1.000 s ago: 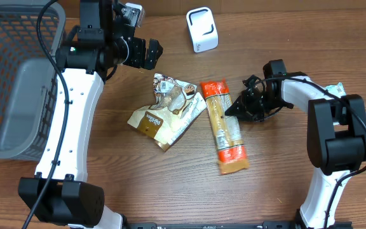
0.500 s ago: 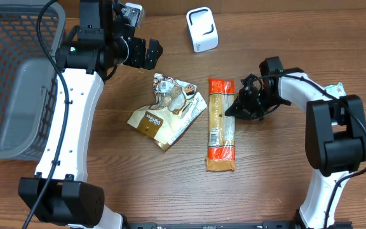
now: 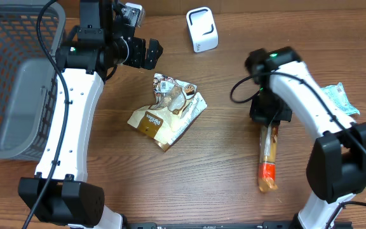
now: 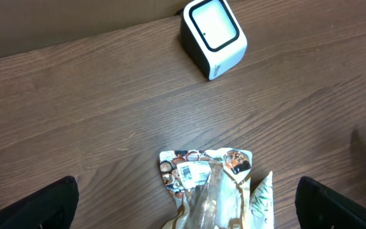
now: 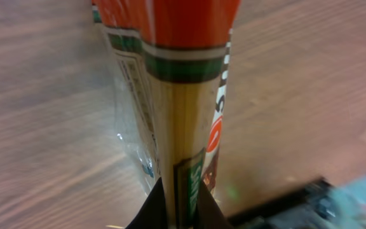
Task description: Scan the item barcode
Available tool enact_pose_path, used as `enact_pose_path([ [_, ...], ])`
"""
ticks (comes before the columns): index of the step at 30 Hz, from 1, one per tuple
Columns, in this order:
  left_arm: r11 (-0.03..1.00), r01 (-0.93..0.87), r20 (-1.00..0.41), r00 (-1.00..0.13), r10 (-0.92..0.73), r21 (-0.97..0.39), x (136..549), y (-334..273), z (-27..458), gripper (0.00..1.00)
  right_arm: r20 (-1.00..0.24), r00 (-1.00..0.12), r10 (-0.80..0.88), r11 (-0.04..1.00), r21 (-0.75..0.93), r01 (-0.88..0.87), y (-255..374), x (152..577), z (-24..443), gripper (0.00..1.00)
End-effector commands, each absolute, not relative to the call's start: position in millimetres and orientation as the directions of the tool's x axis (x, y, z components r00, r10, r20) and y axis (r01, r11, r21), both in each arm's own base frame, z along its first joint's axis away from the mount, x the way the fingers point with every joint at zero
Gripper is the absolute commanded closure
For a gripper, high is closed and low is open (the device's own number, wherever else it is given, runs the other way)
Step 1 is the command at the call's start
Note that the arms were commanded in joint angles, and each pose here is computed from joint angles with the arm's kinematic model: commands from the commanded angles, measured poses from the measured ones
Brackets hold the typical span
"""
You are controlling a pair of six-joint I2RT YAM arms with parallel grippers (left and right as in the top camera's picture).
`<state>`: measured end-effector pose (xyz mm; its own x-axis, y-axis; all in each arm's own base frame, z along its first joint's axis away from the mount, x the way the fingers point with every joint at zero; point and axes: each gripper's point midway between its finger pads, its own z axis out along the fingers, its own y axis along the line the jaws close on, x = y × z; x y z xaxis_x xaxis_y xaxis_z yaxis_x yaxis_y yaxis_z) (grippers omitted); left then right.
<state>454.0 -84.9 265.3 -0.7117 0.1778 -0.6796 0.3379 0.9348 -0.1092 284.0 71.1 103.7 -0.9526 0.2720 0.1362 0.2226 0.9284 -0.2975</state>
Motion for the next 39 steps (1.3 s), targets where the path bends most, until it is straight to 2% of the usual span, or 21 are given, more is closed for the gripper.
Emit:
enact_pose_path([
  [1, 0.929, 0.360, -0.702, -0.684, 0.199, -0.088, 453, -88, 276, 0.00, 0.027, -0.959, 0.281, 0.879, -0.408, 0.246, 64, 295, 111, 0.96],
  [7, 0.929, 0.360, -0.702, -0.684, 0.199, -0.088, 453, -88, 276, 0.00, 0.095, -0.966, 0.239, 0.875, -0.454, 0.171, 83, 304, 58, 0.96],
  [10, 0.929, 0.361, -0.702, -0.684, 0.199, -0.088, 453, -88, 276, 0.00, 0.096, -0.970, 0.221, 0.896, -0.413, 0.163, 101, 309, 40, 0.96],
  [11, 0.929, 0.361, -0.702, -0.684, 0.199, -0.088, 453, -88, 276, 0.00, 0.094, -0.973, 0.211, 0.908, -0.387, 0.160, 109, 310, 38, 0.92],
  [12, 0.929, 0.360, -0.702, -0.684, 0.199, -0.088, 453, -88, 276, 0.00, 0.097, -0.976, 0.197, 0.920, -0.362, 0.150, 117, 311, 35, 0.84],
  [15, 0.929, 0.360, -0.702, -0.684, 0.199, -0.088, 453, -88, 276, 0.00, 0.082, -0.982, 0.171, 0.938, -0.318, 0.137, 133, 315, 36, 0.38],
  [18, 0.929, 0.360, -0.702, -0.684, 0.199, -0.088, 453, -88, 276, 0.00, 0.092, -0.981, 0.172, 0.936, -0.326, 0.134, 132, 312, 37, 0.18],
  [21, 0.929, 0.360, -0.702, -0.684, 0.199, -0.088, 453, -88, 276, 0.00, 0.116, -0.975, 0.191, 0.928, -0.346, 0.140, 124, 307, 39, 0.07],
  [27, 0.929, 0.360, -0.702, -0.684, 0.199, -0.088, 453, -88, 276, 0.00, 0.127, -0.960, 0.249, 0.896, -0.406, 0.178, 111, 297, 45, 0.01],
  [39, 0.929, 0.360, -0.702, -0.684, 0.199, -0.088, 453, -88, 276, 0.00, 0.082, -0.983, 0.166, 0.901, -0.419, 0.118, 141, 289, 43, 0.05],
])
